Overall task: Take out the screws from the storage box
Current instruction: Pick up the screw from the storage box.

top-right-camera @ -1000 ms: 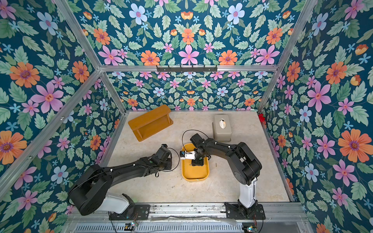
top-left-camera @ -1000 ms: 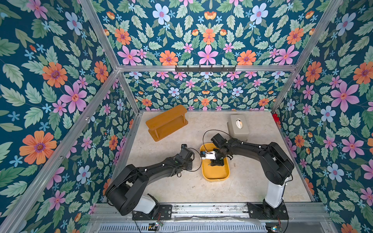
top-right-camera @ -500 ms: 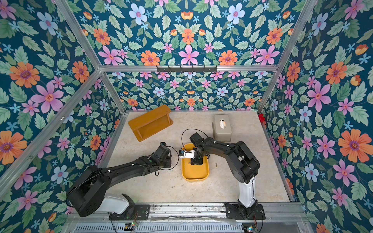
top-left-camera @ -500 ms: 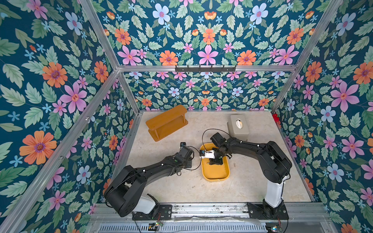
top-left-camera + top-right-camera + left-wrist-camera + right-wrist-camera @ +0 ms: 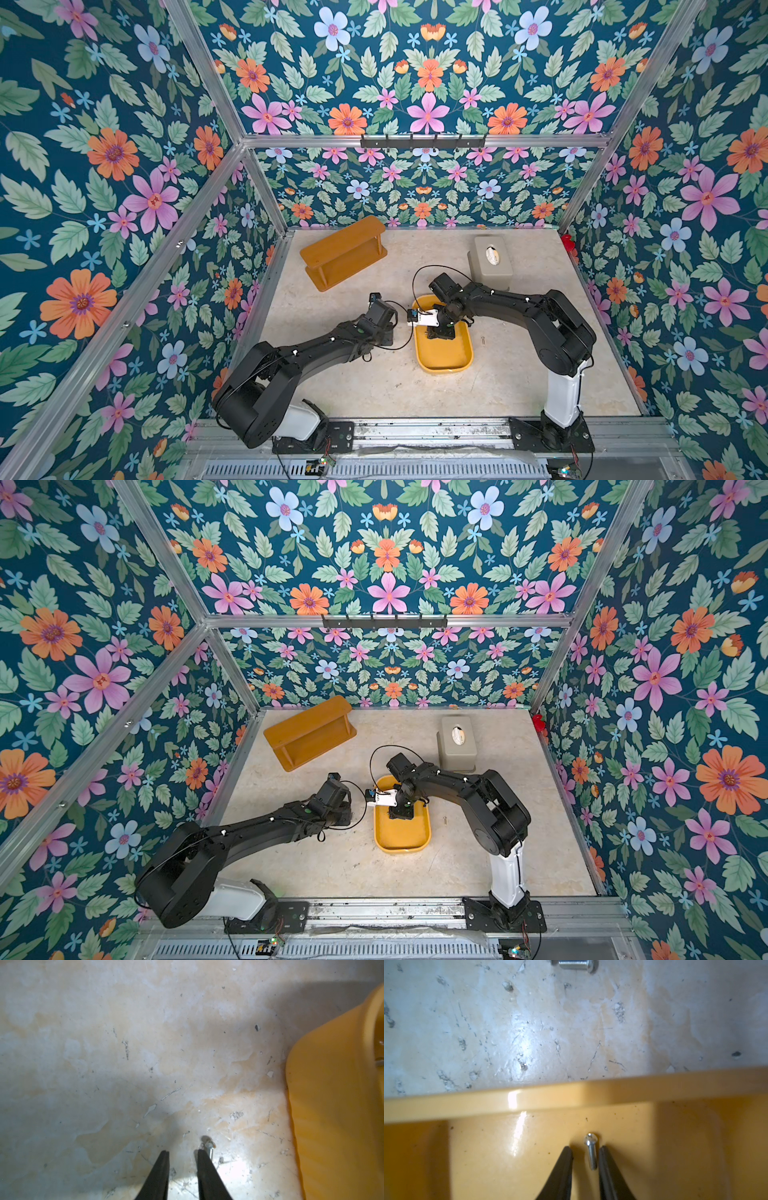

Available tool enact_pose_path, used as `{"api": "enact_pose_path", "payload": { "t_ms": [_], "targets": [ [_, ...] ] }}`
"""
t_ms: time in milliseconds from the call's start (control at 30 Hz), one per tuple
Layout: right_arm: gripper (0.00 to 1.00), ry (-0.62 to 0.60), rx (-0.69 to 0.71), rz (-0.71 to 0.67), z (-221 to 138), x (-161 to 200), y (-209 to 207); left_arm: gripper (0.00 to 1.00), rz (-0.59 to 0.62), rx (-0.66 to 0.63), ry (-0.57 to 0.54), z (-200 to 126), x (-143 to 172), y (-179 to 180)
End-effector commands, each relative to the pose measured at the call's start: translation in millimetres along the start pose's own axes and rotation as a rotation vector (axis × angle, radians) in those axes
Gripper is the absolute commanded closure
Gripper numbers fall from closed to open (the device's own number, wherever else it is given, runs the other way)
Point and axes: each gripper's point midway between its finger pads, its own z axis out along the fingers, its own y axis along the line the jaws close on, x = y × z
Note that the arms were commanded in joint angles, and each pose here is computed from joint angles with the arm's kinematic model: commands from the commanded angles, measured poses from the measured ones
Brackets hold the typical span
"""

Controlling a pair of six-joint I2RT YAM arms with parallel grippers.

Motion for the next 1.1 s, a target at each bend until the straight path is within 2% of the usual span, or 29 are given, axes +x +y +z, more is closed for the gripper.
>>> {"api": "enact_pose_path", "payload": {
  "t_ms": [0, 233, 333, 433, 500, 633, 767, 900, 1000, 1067],
  "targets": [
    [0.77, 0.083, -0.035, 0.043, 4, 20, 12, 0.7, 0.004, 0.017, -0.013, -1, -4, -3],
    [0.87, 0.134, -0.039, 0.037, 7, 31, 14, 0.7, -0.004, 0.015, -0.016, -3, -3, 0],
    [1.0, 0.164, -0.04, 0.039, 10, 39, 14, 0.7, -0.011, 0.021, -0.023, -4, -3, 0],
    [1.0, 0.173, -0.032, 0.052, 11, 40, 13, 0.7, -0.018, 0.026, -0.035, -6, -6, -1],
    [1.0, 0.143, -0.005, 0.066, 6, 33, 9, 0.7, -0.02, 0.031, -0.04, -7, -8, -1],
    [1.0, -0.003, 0.055, 0.147, -20, -2, -6, 0.68, -0.014, 0.043, -0.066, -13, -19, -6],
    [1.0, -0.126, 0.145, 0.187, -50, -27, -22, 0.66, 0.0, 0.073, -0.126, -23, -42, -17],
    [1.0, -0.196, 0.172, 0.228, -79, -38, -24, 0.6, 0.041, 0.13, -0.182, -35, -68, -35],
    [1.0, -0.246, 0.215, 0.332, -113, -36, -22, 0.58, 0.094, 0.25, -0.218, -43, -83, -66],
    [1.0, -0.315, 0.237, 0.466, -140, -33, -18, 0.56, 0.158, 0.281, -0.228, -47, -92, -85]
  ]
}}
